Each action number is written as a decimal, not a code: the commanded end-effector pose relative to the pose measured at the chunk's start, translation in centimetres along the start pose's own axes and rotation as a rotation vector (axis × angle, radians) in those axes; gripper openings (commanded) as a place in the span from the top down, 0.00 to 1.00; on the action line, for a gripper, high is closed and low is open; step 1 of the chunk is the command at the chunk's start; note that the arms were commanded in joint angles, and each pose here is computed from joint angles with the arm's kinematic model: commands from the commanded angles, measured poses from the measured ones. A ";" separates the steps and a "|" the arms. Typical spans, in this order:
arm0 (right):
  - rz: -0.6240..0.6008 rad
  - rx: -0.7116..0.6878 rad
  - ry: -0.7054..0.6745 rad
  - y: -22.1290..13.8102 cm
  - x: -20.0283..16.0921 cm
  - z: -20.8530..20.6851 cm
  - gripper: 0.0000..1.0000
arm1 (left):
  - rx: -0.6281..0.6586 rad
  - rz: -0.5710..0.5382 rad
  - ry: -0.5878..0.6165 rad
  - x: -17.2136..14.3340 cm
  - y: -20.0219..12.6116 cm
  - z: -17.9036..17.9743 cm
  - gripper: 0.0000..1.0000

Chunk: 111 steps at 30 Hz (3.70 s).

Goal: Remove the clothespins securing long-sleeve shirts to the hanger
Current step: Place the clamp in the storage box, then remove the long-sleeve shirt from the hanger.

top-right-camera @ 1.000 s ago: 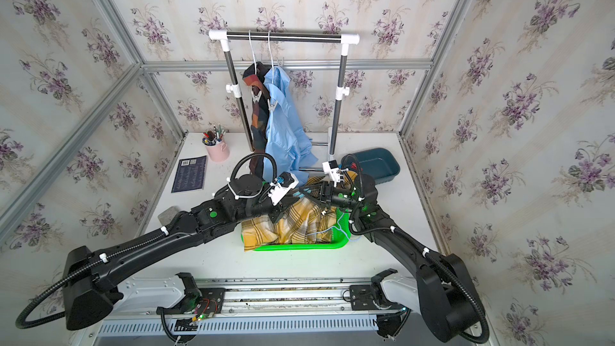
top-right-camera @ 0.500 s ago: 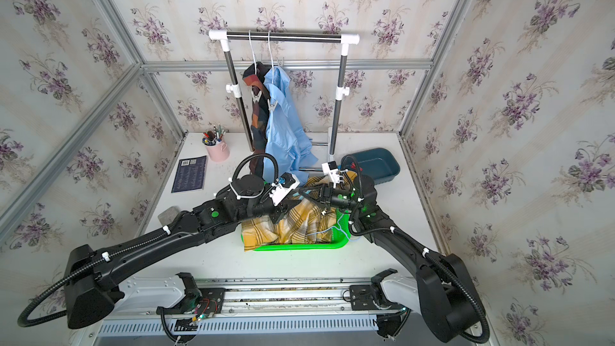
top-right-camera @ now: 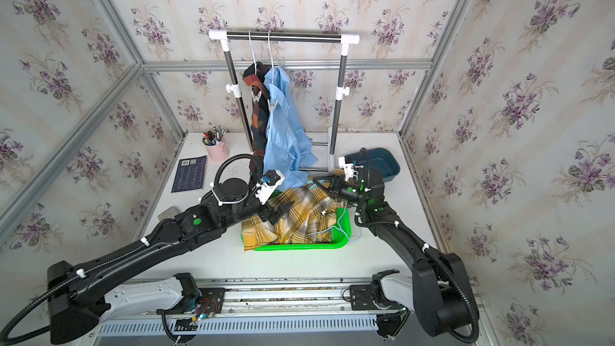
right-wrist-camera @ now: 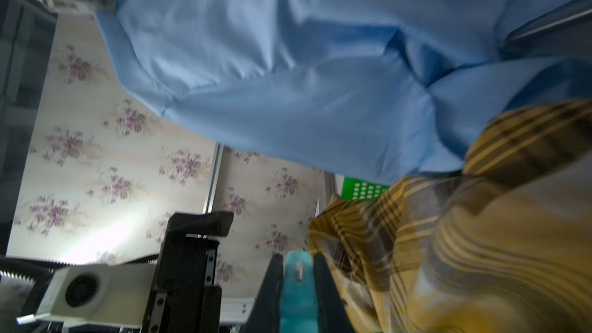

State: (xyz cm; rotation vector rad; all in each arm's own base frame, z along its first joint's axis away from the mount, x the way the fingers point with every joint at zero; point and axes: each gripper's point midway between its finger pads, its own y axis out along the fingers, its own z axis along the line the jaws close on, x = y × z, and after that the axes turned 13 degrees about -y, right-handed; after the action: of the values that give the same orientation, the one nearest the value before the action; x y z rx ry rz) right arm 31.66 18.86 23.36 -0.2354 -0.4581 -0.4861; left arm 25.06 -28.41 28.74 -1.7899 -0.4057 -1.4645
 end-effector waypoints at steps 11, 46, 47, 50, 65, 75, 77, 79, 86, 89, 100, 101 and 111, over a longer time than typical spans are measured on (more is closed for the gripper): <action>-0.391 -0.638 0.087 -7.1 12.8 -20.0 0.93 | -0.007 0.138 -0.007 -4.5 -1.3 -1.2 0.01; -0.102 -0.594 0.068 -12.6 -6.2 -10.6 0.44 | -0.004 0.399 -0.124 -10.0 7.2 -6.0 0.03; -0.091 -0.576 0.087 -12.6 -7.3 -10.6 0.44 | -0.001 0.406 -0.129 -10.2 7.7 -6.1 0.03; -0.041 -0.547 0.163 -12.5 -10.2 -11.3 0.46 | 0.006 0.419 -0.141 -10.9 8.9 -6.3 0.05; 0.019 -0.511 0.193 -12.0 -11.6 -10.0 0.64 | 0.117 0.477 -0.146 -13.8 12.6 -4.5 0.20; 0.015 -0.596 0.176 -13.0 -11.3 -9.8 0.68 | 0.161 0.474 -0.149 -14.4 14.5 -3.4 0.33; 0.009 -0.618 0.165 -13.3 -11.0 -9.6 0.68 | 0.172 0.475 -0.165 -14.5 15.0 -3.0 0.35; 0.009 -0.625 0.163 -13.5 -10.8 -9.4 0.67 | 0.179 0.482 -0.181 -14.8 15.3 -2.7 0.36; 0.006 -0.591 0.181 -13.3 -11.2 -8.2 0.67 | 0.175 0.475 -0.206 -15.2 16.1 -2.5 0.37; 0.010 -0.584 0.195 -13.4 -11.8 -8.0 0.73 | 0.169 0.469 -0.215 -15.1 16.2 -2.6 0.37; -0.050 -0.516 0.095 -10.7 -6.7 -3.8 1.00 | 0.073 0.411 -0.218 -11.2 13.1 -4.4 0.26; -0.052 -0.504 0.079 -9.9 -6.0 -3.1 1.00 | 0.062 0.400 -0.221 -10.5 12.4 -4.5 0.24; -0.051 -0.410 -0.037 -3.7 -2.1 3.5 1.00 | 0.205 0.443 -0.244 -10.1 7.9 -1.8 0.21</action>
State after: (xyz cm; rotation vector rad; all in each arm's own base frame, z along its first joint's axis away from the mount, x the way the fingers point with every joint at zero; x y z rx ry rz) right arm 25.21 17.58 23.40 -0.6659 -0.3518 -0.5390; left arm 26.22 -34.66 17.37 -1.8221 -0.2202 -0.9563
